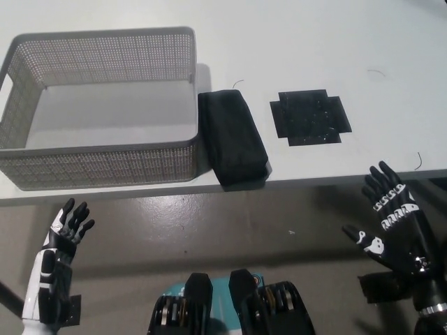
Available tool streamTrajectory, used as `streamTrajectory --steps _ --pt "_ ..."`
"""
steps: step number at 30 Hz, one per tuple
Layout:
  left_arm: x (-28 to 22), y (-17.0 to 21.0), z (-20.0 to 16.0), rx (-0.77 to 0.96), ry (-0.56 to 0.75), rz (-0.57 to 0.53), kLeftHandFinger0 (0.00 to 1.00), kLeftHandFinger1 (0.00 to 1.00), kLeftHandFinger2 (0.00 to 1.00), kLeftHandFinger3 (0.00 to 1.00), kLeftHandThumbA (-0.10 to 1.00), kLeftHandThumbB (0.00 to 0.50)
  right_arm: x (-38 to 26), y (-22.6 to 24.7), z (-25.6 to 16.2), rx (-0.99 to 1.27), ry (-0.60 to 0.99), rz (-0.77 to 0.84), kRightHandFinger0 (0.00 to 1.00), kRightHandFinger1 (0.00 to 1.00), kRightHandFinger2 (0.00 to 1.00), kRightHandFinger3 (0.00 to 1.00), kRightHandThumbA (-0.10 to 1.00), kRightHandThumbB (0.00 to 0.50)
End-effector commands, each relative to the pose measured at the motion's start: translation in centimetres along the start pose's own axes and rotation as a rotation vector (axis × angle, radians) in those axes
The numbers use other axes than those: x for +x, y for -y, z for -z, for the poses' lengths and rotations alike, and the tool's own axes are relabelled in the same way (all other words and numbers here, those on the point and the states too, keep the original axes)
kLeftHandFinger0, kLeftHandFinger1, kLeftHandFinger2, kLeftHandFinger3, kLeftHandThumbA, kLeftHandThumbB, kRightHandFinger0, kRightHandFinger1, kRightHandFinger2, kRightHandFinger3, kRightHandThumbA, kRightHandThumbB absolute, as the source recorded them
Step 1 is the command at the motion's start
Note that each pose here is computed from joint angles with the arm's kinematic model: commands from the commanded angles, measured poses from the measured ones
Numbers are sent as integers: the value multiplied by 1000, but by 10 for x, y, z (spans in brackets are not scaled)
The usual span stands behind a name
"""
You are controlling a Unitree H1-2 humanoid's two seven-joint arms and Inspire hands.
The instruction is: Use the right hand to push the pencil case on the right hand side to the container on the left side
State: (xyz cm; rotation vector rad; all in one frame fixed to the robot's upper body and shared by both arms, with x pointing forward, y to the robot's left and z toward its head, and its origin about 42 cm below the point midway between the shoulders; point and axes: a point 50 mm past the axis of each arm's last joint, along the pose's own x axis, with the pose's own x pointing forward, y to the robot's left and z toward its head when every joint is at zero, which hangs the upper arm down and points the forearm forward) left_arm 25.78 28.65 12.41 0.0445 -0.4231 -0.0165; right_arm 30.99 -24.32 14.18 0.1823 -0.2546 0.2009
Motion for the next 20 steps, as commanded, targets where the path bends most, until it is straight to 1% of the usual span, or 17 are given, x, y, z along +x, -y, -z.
streamTrajectory --steps 1,4,5,12,13,16,20 --pt "4 -5 -6 15 52 1 1000 1000 1000 1000 1000 396 10 -1 -6 -19 61 -33 1000 1000 1000 1000 1000 133" --pt "3 -7 -4 18 43 -2 1000 1000 1000 1000 1000 396 10 0 -3 -15 57 -31 1000 1000 1000 1000 1000 131" --pt "2 -7 -2 19 35 -2 1000 1000 1000 1000 1000 406 9 1 -2 -20 53 -27 1000 1000 1000 1000 1000 133" --pt "-1 -12 3 24 10 -2 1000 1000 1000 1000 1000 403 6 5 -2 -14 53 -15 1000 1000 1000 1000 1000 119" --pt "-2 -13 4 30 5 -5 1000 1000 1000 1000 1000 403 6 6 -2 -17 54 -17 1000 1000 1000 1000 1000 110" --pt "-3 -15 5 28 0 -10 1000 1000 1000 1000 1000 402 5 6 -1 -13 44 -18 1000 1000 1000 1000 1000 114" --pt "-3 -16 6 35 -4 -9 1000 1000 1000 1000 1000 401 4 5 0 -13 42 -22 1000 1000 1000 1000 1000 107"
